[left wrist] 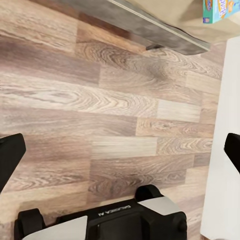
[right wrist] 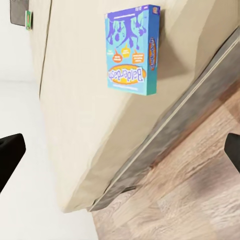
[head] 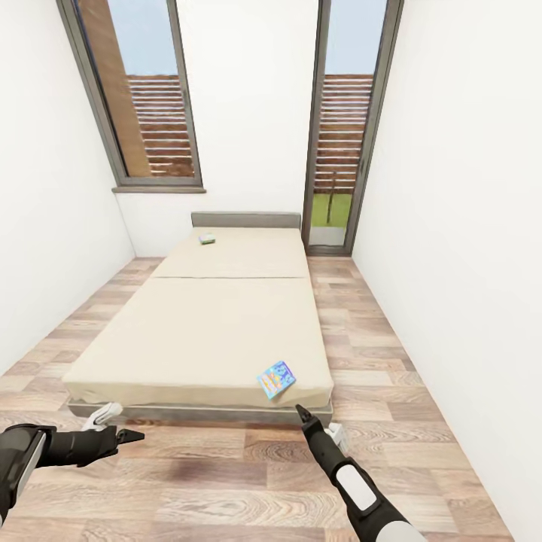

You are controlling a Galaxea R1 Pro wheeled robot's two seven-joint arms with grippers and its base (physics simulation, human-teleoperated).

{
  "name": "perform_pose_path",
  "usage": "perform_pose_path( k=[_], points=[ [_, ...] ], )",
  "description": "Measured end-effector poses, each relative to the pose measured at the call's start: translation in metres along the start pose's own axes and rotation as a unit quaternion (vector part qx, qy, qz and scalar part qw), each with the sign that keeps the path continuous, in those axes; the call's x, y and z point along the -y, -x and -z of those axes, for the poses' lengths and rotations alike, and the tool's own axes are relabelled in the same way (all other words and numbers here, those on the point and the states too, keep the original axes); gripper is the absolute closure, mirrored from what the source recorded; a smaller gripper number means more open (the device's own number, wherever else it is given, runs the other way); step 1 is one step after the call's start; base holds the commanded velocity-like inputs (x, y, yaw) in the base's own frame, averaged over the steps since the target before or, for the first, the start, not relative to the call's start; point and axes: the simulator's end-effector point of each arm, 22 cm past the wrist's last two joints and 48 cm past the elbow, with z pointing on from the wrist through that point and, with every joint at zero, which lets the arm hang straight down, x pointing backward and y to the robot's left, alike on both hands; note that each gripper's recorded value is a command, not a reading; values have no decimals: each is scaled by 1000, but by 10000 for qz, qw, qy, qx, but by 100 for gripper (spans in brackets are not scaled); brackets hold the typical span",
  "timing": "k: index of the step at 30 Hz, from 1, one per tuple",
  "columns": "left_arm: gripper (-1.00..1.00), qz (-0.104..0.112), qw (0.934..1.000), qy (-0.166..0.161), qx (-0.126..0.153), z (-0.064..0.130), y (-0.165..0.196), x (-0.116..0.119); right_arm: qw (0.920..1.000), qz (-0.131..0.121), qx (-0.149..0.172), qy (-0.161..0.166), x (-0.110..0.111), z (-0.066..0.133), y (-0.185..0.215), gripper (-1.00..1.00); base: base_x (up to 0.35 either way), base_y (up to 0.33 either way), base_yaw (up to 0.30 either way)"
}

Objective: Put all the toys in the child's room - the three board games (two on the bed and one on the table), the two jigsaw puzzles on the table, and the tennis ball on the table - inside the toy box on the table in the child's room.

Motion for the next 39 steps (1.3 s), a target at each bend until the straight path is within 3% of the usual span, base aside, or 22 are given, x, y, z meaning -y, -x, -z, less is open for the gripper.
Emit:
perform_pose_path(
  k=[6, 15, 25, 39],
  points=[
    [-100, -1, 10000, -14, -10, -9, -4, -5, 10000, -2, 3, 51, 8, -4, 1, -100, 0, 0, 0],
    [-100, 6, 10000, -29, 1, -20, -8, -14, 9992, -5, 22, 411, 8, -8, 2, -100, 0, 0, 0],
    [-100, 12, 10000, -18, 19, -32, -13, -26, 9989, -32, 5, 470, 20, -16, -6, -100, 0, 0, 0],
    [-100, 203, 9993, -74, 315, -24, -3, -34, 9987, -31, -16, 500, 21, -18, -10, -100, 0, 0, 0]
  ],
)
